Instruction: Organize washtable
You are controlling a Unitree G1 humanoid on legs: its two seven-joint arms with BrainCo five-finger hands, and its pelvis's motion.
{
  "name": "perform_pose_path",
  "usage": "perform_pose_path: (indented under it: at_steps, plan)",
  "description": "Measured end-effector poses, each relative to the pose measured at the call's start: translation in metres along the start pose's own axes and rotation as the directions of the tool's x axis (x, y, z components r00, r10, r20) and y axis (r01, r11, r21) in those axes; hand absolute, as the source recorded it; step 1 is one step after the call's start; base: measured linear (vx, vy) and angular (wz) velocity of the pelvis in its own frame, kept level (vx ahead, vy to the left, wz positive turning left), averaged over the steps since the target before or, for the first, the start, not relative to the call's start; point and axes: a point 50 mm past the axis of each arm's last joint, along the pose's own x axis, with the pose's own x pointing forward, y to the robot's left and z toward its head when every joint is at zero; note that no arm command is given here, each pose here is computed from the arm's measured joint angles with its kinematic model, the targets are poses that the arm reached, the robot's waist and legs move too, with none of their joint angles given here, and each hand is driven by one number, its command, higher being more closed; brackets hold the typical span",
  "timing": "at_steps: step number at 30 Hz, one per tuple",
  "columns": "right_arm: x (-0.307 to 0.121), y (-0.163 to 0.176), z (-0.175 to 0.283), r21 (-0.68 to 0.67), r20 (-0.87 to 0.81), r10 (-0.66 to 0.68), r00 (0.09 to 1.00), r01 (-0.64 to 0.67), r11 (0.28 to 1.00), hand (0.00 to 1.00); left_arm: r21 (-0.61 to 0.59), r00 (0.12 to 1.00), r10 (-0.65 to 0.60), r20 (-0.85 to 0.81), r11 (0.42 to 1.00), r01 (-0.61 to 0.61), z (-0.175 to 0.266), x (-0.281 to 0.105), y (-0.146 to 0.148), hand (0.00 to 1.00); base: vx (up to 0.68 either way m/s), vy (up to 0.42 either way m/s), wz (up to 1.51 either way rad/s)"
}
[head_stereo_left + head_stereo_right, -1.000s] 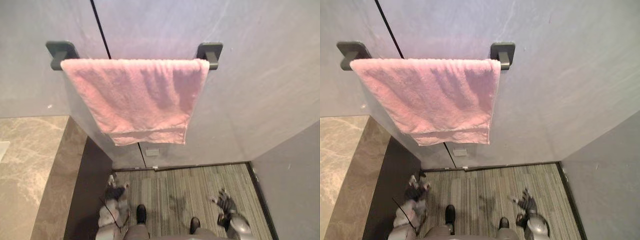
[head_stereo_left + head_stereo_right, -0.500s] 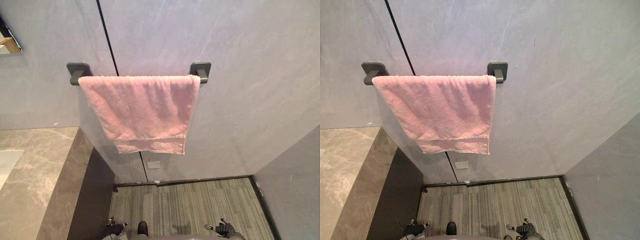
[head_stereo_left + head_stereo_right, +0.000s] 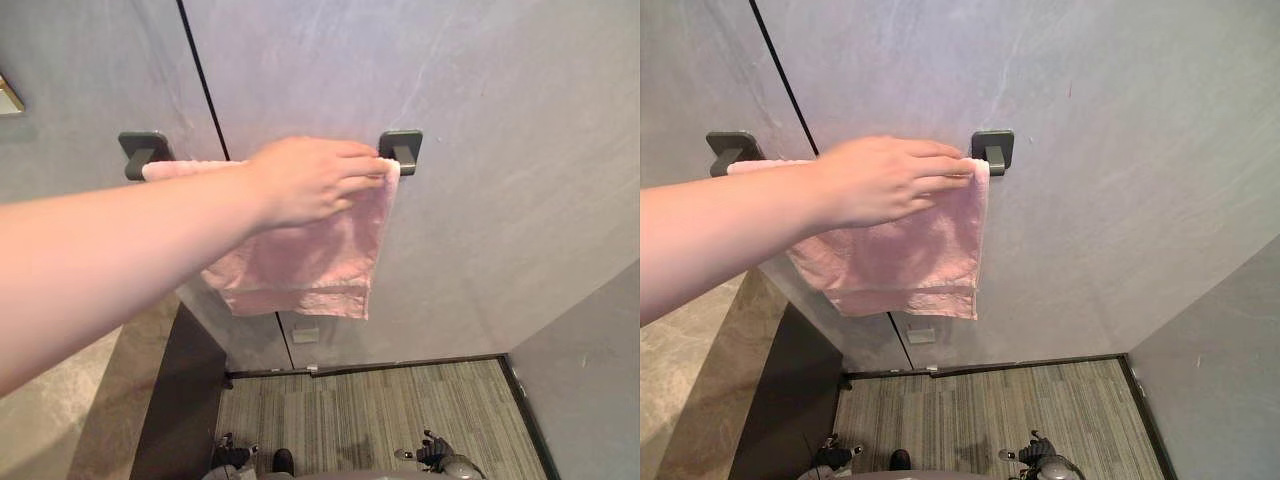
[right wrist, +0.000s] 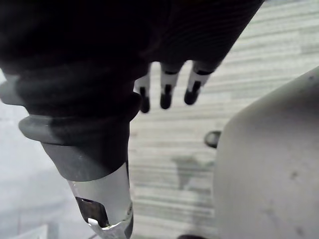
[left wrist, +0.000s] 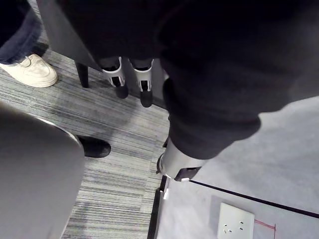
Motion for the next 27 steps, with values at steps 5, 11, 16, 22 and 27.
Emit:
perform_pose_path:
  at_steps: [5,11,16,22,27]
  plan:
    - [0.000,0.001,0.001,-0.024,0.005,0.003,1.000,-0.003,1.000,0.00,0.005,1.000,-0.001,0.001,1.000,0.001,0.000,0.000,0.000,0.00,0.00,0.000,0.00]
    - [0.000,0.001,0.002,-0.030,0.007,0.007,1.000,-0.007,1.000,0.00,0.012,1.000,0.000,0.004,1.000,0.000,0.001,0.000,0.000,0.00,0.00,0.000,0.00]
    - [0.001,0.001,0.005,-0.031,0.014,0.009,1.000,-0.008,0.999,0.00,0.022,1.000,0.000,0.011,1.000,-0.001,0.003,0.001,0.000,0.00,0.00,0.000,-0.01]
    - [-0.001,0.008,0.025,-0.041,0.115,0.023,0.993,-0.018,0.999,0.00,0.098,0.994,-0.025,0.110,0.995,0.015,0.020,-0.002,-0.009,0.00,0.00,0.001,-0.07]
    - [-0.025,0.013,0.102,0.033,0.484,0.005,0.875,-0.025,0.999,0.00,0.131,0.891,-0.058,0.451,0.991,-0.002,0.088,-0.023,-0.029,0.00,0.02,-0.004,-0.01]
